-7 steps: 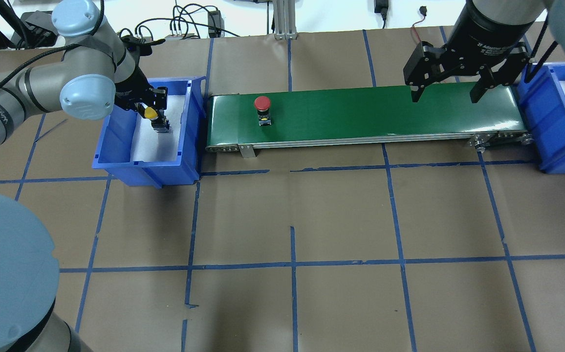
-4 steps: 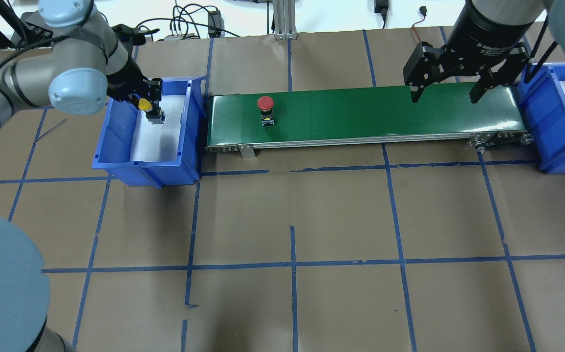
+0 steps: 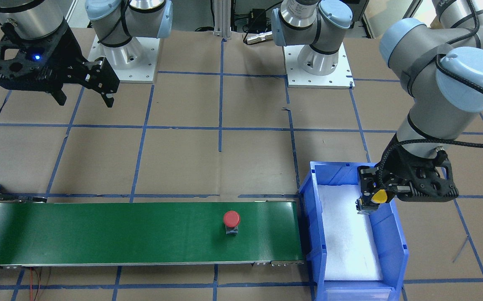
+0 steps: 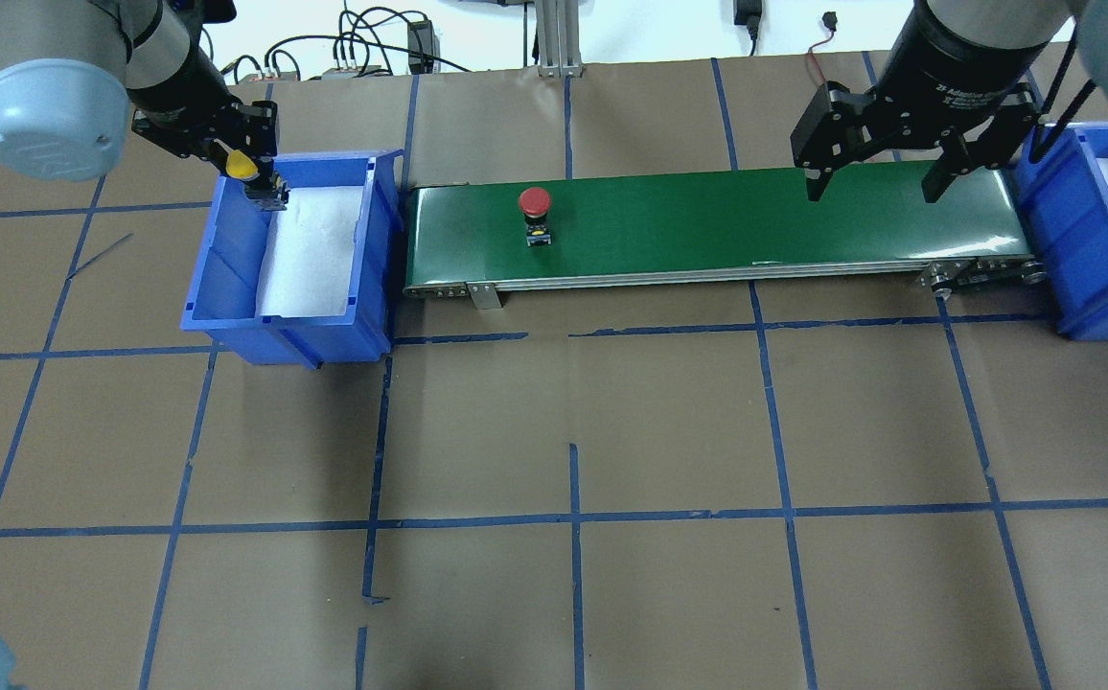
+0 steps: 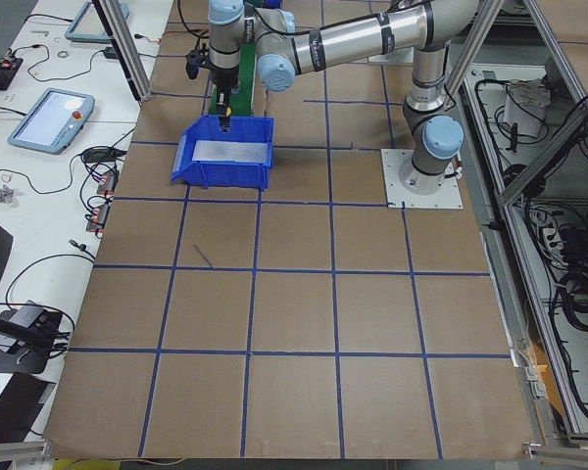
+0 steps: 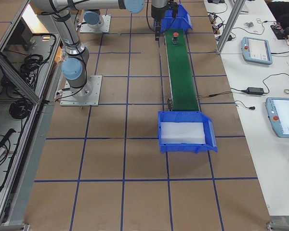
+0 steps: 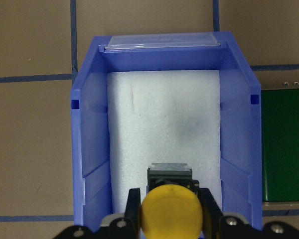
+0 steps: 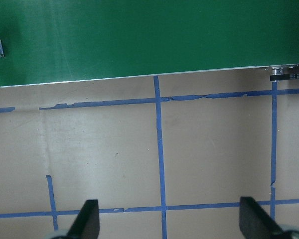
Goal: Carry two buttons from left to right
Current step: 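Carry the yellow button onto the conveyor and release it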
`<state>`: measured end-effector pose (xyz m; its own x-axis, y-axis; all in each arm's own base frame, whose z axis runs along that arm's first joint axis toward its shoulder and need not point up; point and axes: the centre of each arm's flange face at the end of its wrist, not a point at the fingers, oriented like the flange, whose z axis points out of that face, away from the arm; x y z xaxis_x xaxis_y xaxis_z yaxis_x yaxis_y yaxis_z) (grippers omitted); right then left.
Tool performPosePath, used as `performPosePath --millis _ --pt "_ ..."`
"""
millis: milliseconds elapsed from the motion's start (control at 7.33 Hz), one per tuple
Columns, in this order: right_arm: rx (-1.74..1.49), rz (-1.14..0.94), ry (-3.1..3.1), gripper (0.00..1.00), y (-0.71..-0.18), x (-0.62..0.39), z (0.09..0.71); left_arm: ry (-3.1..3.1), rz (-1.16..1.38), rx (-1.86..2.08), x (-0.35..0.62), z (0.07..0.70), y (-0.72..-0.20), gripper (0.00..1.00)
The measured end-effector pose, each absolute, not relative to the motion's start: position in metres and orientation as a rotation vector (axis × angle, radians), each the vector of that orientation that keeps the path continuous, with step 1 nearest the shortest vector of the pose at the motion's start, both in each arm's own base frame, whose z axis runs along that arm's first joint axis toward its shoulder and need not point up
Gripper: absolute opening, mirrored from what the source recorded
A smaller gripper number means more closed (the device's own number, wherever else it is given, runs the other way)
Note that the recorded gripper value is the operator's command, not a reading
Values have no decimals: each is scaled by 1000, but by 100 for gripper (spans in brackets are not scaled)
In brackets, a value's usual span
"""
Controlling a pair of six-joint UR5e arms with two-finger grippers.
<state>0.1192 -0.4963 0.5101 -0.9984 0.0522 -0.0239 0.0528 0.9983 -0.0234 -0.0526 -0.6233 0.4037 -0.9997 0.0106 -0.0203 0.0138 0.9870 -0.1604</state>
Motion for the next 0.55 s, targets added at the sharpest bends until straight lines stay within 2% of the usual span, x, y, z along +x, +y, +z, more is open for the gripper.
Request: performPosePath --millis 546 --pt "87 -39 3117 100 -496 119 511 3147 -223 -69 -149 381 -620 28"
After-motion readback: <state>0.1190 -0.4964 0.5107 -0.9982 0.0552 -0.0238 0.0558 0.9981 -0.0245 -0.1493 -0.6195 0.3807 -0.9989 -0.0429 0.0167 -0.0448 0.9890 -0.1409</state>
